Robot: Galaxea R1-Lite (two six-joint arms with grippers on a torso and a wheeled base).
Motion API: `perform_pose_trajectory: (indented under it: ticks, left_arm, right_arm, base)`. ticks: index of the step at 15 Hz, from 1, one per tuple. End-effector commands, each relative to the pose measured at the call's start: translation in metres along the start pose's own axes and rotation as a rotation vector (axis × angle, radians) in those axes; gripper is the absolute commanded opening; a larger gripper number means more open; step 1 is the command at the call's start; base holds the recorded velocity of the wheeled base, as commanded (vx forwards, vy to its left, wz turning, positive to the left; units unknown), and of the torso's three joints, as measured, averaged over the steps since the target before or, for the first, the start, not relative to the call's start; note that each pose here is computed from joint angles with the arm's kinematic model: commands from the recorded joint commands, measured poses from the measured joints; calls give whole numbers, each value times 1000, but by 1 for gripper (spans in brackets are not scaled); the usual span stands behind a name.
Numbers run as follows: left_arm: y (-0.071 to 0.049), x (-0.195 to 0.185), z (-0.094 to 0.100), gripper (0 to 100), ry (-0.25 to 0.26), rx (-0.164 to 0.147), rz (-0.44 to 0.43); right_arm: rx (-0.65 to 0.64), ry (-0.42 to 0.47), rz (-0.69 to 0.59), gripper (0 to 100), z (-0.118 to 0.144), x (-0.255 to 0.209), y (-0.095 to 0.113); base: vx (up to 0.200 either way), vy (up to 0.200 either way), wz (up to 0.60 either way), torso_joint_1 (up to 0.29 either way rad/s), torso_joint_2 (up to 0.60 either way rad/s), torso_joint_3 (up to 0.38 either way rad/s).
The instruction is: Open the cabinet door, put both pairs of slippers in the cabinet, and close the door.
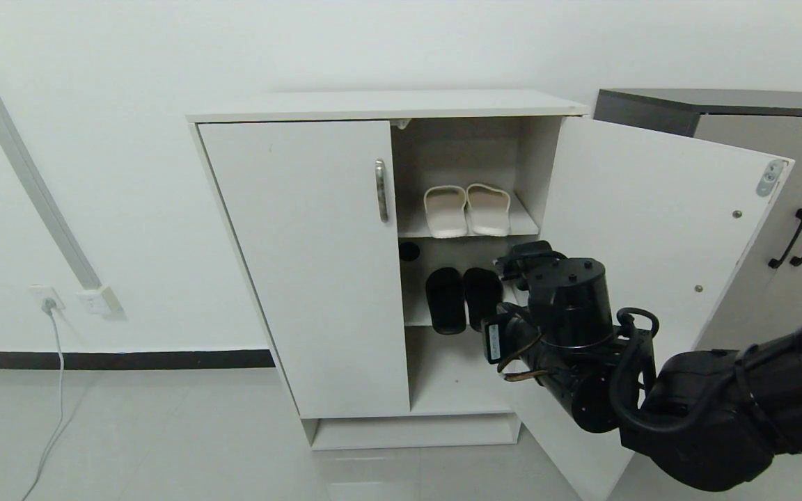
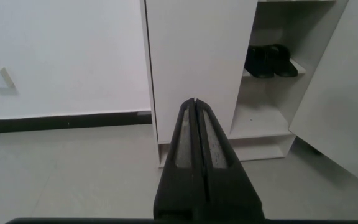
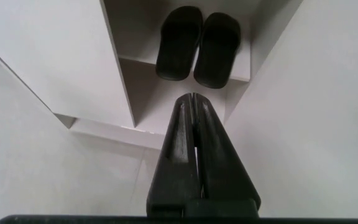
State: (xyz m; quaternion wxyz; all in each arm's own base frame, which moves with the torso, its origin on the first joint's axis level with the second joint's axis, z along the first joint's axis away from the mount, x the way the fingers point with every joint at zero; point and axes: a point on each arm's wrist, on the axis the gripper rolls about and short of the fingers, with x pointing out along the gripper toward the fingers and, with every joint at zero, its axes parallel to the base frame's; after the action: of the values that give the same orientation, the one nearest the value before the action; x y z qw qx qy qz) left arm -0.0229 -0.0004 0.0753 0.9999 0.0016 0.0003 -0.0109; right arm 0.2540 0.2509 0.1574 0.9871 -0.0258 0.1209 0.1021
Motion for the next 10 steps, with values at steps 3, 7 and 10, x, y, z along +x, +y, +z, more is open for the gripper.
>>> perform_pose_trajectory:
  ticks: [3,7,10]
  left_arm:
    - [0,0,0,0,1,0,0]
    - [0,0,0,0,1,1,0]
    - [0,0,0,0,1,1,-1]
  right_arm:
    - [-2,3,0,0,-1,1,0]
    - [-2,2,-11,0,0,1,-3]
    - [-2,2,-12,0,0,2,-3]
  base:
    - [0,0,0,15,-165,-214]
    - [0,0,0,49,-438,-356]
    - [0,0,0,108,-452,-351]
